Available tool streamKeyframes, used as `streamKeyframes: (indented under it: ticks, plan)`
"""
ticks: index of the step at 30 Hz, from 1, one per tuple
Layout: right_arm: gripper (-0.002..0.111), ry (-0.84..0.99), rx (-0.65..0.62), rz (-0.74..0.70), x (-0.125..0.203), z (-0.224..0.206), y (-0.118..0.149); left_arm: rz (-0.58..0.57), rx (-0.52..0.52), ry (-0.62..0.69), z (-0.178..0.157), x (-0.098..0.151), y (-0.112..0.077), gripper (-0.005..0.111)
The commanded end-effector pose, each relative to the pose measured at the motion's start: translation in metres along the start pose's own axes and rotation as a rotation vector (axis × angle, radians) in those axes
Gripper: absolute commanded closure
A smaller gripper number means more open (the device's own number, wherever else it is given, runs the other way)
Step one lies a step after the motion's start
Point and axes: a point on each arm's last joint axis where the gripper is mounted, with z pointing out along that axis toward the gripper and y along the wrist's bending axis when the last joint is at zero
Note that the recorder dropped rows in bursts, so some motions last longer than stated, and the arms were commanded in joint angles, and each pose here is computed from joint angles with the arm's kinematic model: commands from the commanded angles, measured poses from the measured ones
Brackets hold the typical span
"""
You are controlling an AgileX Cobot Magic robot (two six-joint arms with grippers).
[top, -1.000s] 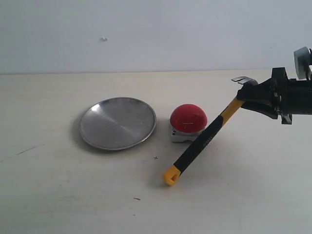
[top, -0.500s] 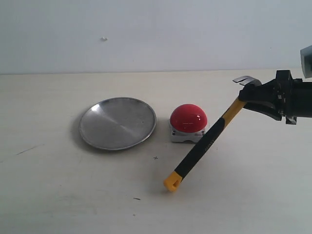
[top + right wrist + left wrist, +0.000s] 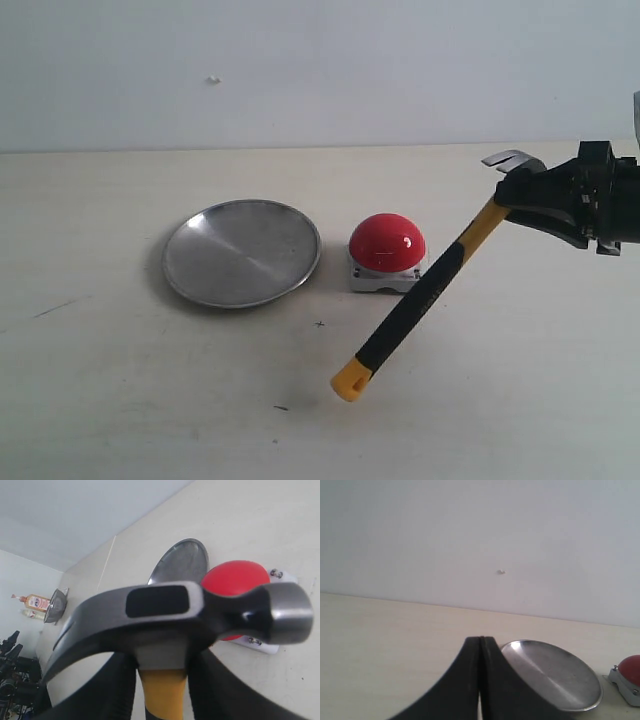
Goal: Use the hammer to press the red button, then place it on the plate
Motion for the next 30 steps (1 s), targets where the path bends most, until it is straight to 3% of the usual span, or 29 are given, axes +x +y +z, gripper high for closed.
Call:
streamKeyframes:
  ticks: [1, 9, 15, 22, 30]
  plan:
    - [0.108, -0.051, -0.066, -0.004, -0.005, -0.003, 0.011, -0.008, -0.001, -0.004, 0.000, 0.001, 0.000, 0.107]
    - [0.108, -0.025, -0.100, -0.016, -0.001, 0.012, 0.020, -0.008, 0.001, -0.011, 0.000, 0.000, 0.000, 0.107]
    - [0.108, -0.044, -0.119, -0.015, -0.001, 0.017, 0.025, -0.097, 0.026, -0.106, -0.001, -0.009, -0.002, 0.107]
    - [0.108, -0.049, -0.120, -0.012, -0.002, 0.017, 0.025, -0.087, 0.036, -0.147, -0.001, -0.013, -0.003, 0.107]
    - [0.108, -0.049, -0.120, -0.012, -0.002, 0.017, 0.025, -0.125, 0.091, -0.335, -0.006, -0.029, -0.006, 0.107]
